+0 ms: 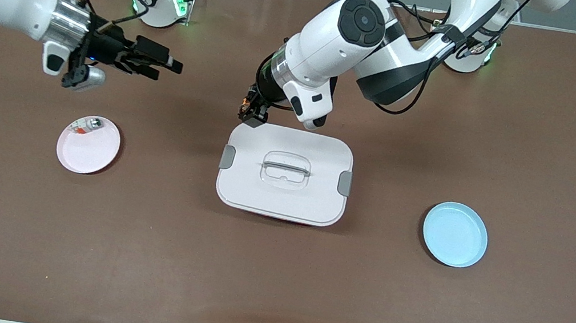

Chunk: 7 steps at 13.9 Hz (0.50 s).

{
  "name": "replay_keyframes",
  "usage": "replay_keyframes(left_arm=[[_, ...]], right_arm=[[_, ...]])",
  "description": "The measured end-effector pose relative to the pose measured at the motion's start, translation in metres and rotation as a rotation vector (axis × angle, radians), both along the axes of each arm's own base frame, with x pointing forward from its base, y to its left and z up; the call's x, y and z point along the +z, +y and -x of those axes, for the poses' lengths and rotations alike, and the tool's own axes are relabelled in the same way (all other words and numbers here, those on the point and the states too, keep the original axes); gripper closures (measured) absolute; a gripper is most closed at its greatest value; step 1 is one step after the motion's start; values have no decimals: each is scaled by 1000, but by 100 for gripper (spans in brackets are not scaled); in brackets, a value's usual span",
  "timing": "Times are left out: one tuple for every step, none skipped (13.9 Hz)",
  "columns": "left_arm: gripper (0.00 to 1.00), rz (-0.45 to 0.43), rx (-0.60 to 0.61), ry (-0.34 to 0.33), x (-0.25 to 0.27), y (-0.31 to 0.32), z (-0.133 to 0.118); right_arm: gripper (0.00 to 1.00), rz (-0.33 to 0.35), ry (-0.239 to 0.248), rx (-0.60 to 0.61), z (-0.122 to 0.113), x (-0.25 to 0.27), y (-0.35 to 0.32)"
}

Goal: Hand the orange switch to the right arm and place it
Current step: 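Hold the switch with the left gripper while the right gripper reaches it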

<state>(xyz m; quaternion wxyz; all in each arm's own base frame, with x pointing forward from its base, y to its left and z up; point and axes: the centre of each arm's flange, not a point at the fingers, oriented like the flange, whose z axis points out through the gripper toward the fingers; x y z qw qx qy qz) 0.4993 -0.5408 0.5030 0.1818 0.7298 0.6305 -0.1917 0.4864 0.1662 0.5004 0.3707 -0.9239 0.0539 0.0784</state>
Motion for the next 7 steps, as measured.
replay_keyframes(left_arm=[[28,0,0,0,0,0,0],[28,-1,0,1,-1,0,0],[28,-1,1,1,-1,0,-1],[28,-1,1,1,-1,0,-1],[28,-1,1,1,-1,0,-1],[28,-1,1,1,-1,0,-1],[28,-1,1,1,-1,0,-1]], right_arm=[[0,-20,3,-21,3,-5,16],[0,-37,4,-48,7,-6,34],[0,-52,0,-72,11,-4,53],[0,-61,-12,-89,16,-1,73],[0,-63,-24,-95,21,-1,92],[0,-66,-24,-98,27,-3,106],[0,-78,-13,-104,30,-7,117]])
